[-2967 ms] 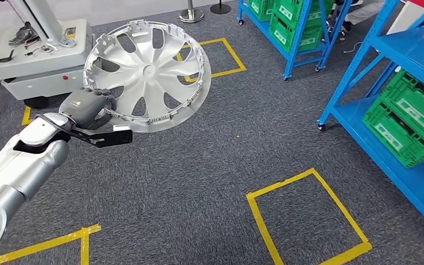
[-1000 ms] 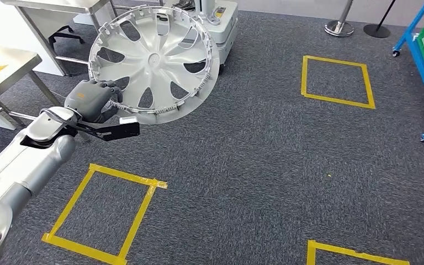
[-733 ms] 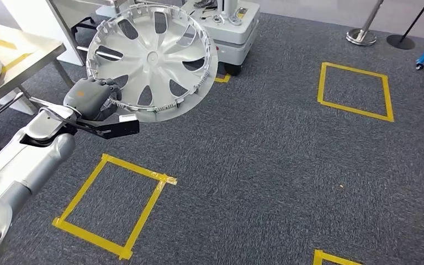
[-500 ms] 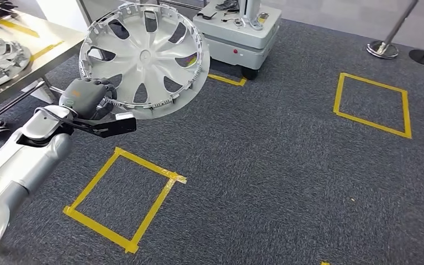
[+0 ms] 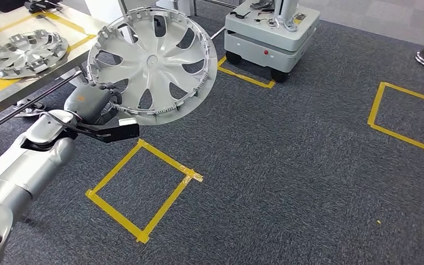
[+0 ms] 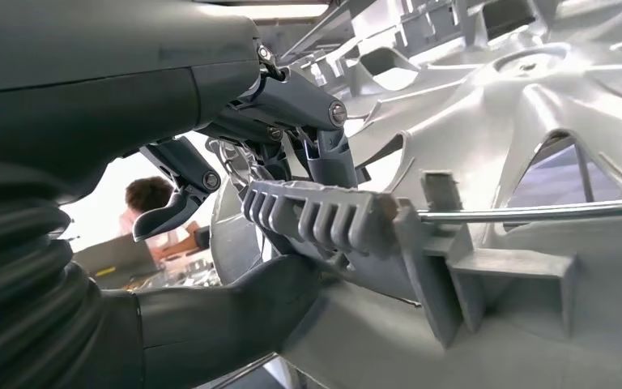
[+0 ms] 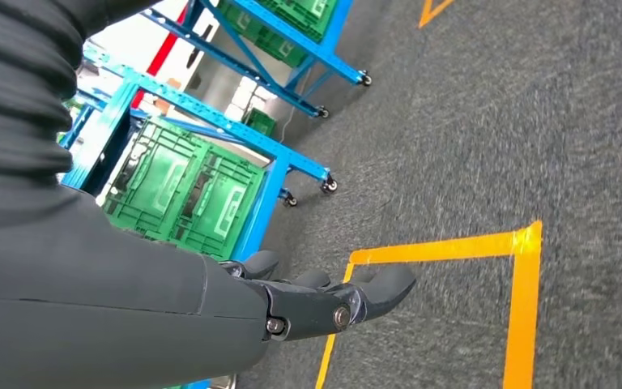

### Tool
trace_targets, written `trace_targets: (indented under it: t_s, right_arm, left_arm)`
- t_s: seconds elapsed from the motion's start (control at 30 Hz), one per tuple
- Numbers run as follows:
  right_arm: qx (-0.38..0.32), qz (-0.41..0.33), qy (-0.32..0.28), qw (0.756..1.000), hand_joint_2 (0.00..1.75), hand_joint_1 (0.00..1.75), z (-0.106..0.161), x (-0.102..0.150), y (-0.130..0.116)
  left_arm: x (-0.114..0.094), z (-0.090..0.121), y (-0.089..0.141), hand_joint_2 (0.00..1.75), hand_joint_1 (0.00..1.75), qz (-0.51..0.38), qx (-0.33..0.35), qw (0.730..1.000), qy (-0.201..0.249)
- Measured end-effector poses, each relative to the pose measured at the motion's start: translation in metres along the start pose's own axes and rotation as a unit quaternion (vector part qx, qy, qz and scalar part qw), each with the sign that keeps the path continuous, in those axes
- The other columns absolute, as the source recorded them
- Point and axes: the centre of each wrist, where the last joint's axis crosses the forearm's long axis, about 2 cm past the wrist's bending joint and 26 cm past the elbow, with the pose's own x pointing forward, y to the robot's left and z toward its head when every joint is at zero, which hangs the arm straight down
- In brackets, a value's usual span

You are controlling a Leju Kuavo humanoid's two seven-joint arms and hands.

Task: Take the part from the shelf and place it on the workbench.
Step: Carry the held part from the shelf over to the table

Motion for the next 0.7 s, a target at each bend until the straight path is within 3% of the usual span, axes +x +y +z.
trace_targets:
  t_s: [0.5, 0.7]
  right_arm:
    - [0.009, -0.01, -0.003, 1.0, 1.75, 0.0, -0.003, -0.001, 0.005]
    - [0.002, -0.008, -0.004, 1.0, 1.75, 0.0, -0.002, -0.004, 0.0]
  left_arm:
    - [0.027, -0.012, -0.004, 1.75, 1.75, 0.011, 0.001, 1.0, -0.014]
    - [0.026, -0.01, -0.006, 1.75, 1.75, 0.01, 0.006, 1.0, -0.006]
